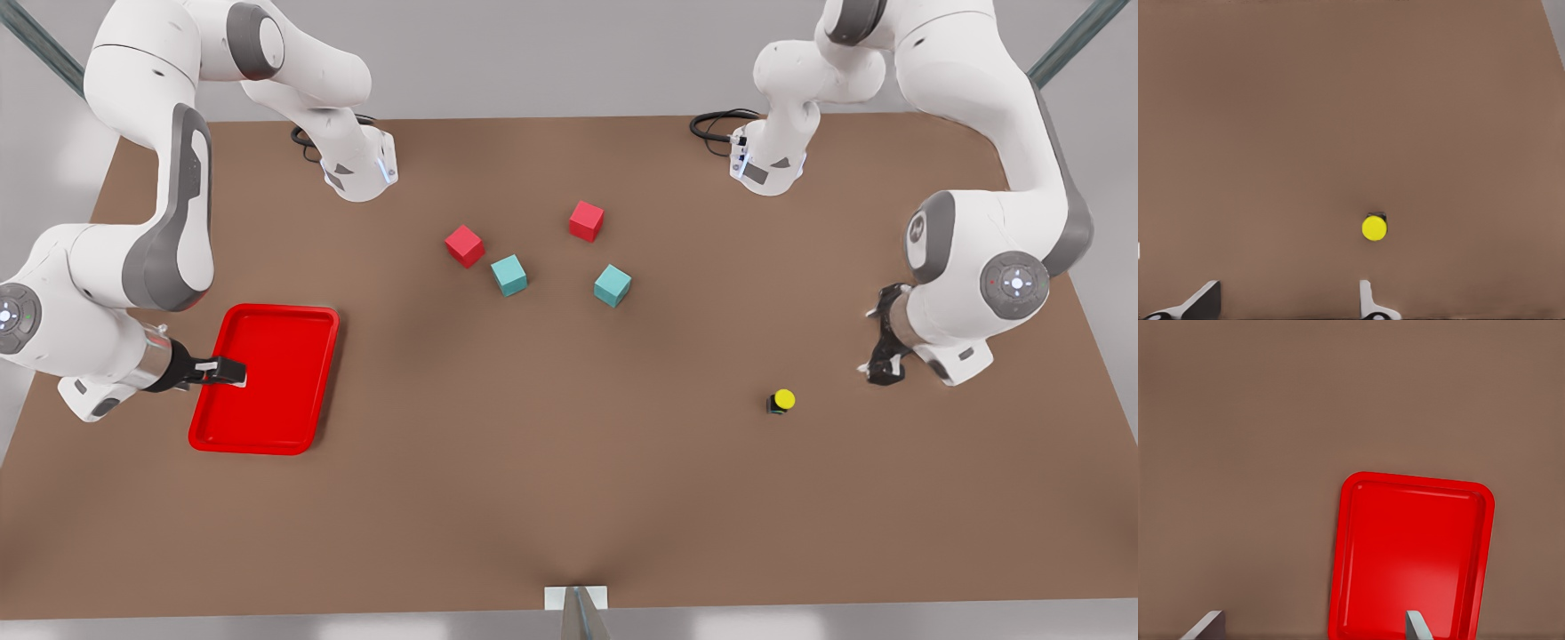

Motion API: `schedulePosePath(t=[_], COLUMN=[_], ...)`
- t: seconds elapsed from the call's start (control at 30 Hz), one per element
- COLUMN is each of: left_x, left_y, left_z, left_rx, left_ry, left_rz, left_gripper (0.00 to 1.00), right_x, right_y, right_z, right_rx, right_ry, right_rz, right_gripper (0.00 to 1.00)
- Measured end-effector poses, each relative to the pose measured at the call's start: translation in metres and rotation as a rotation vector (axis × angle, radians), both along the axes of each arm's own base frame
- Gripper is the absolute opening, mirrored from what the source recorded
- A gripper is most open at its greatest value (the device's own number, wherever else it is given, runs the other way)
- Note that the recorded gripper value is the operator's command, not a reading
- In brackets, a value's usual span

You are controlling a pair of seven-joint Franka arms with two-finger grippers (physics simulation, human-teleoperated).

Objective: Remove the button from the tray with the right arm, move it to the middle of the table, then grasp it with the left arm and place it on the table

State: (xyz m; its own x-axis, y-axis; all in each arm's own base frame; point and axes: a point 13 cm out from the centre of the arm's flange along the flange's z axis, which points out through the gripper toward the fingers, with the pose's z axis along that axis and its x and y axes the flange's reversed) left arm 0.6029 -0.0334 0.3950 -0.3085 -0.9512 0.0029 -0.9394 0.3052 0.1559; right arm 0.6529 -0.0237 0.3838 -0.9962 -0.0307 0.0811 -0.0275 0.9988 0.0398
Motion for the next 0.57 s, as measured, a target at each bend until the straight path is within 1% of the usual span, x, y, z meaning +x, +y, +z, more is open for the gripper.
schedulePosePath(t=[0.07, 0.13, 0.37, 0.57], left_x=[-0.038, -0.049, -0.046, -0.046], left_y=[0.018, 0.024, 0.006, -0.011], left_z=[0.009, 0.007, 0.012, 0.017], left_rx=[-0.028, -0.041, -0.076, -0.090], left_ry=[-0.003, -0.008, -0.024, -0.014], left_rz=[-0.130, -0.262, -0.676, -0.930], left_gripper=[1.00, 1.00, 1.00, 1.00], right_x=[0.000, -0.001, 0.000, 0.000], right_y=[0.000, 0.000, 0.001, 0.001], right_z=[0.000, 0.000, -0.001, -0.004], right_rx=[0.000, 0.000, -0.001, -0.001], right_ry=[0.001, 0.002, 0.002, 0.005], right_rz=[0.000, 0.000, 0.002, 0.003], right_gripper=[1.00, 1.00, 1.00, 1.00])
